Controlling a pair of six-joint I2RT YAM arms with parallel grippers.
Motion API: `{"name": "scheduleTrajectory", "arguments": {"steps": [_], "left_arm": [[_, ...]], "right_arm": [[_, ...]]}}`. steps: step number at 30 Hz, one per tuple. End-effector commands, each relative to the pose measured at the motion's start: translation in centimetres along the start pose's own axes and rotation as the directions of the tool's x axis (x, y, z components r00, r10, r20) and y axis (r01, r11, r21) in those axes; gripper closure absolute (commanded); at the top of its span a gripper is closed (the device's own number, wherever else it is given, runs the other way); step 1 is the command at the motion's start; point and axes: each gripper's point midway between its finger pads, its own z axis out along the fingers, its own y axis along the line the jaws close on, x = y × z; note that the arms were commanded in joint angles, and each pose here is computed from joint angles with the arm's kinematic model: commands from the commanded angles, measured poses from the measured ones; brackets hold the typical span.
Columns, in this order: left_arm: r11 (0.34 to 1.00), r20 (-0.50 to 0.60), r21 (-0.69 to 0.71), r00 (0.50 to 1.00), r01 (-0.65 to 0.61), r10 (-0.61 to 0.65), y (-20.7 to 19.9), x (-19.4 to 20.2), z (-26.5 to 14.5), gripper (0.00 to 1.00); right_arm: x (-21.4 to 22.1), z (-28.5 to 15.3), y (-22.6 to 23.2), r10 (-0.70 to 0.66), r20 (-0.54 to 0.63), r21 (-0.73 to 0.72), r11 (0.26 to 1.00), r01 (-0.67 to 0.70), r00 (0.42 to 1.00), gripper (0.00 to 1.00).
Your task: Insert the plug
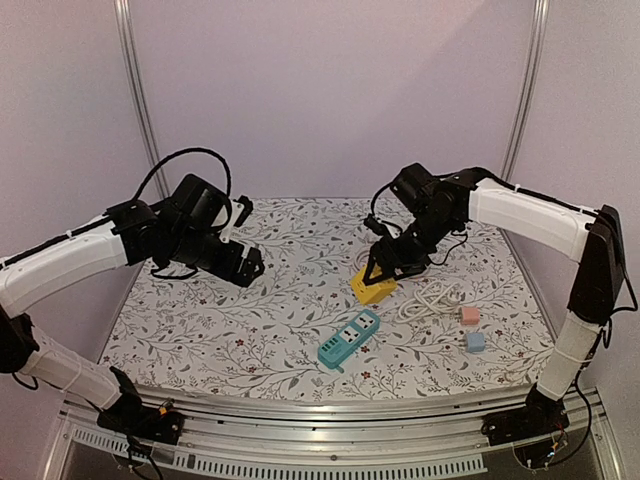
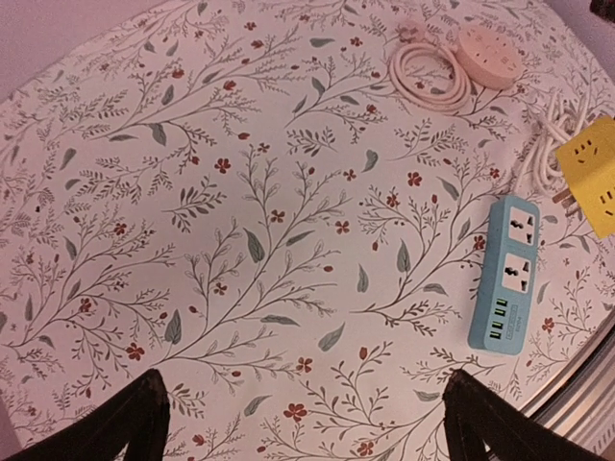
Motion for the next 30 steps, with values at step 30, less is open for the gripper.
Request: {"name": "scheduleTrajectory", "arguments": {"steps": [30], "left_arm": [[0.995,0.077,0.099,0.996,0.029,-0.036,0.9,0.2,-1.1,0.01]], "right_arm": [[1.5,4.6,-1.4,-0.093,-0.177,0.21,0.969,0.13,0.98,1.0]]}}
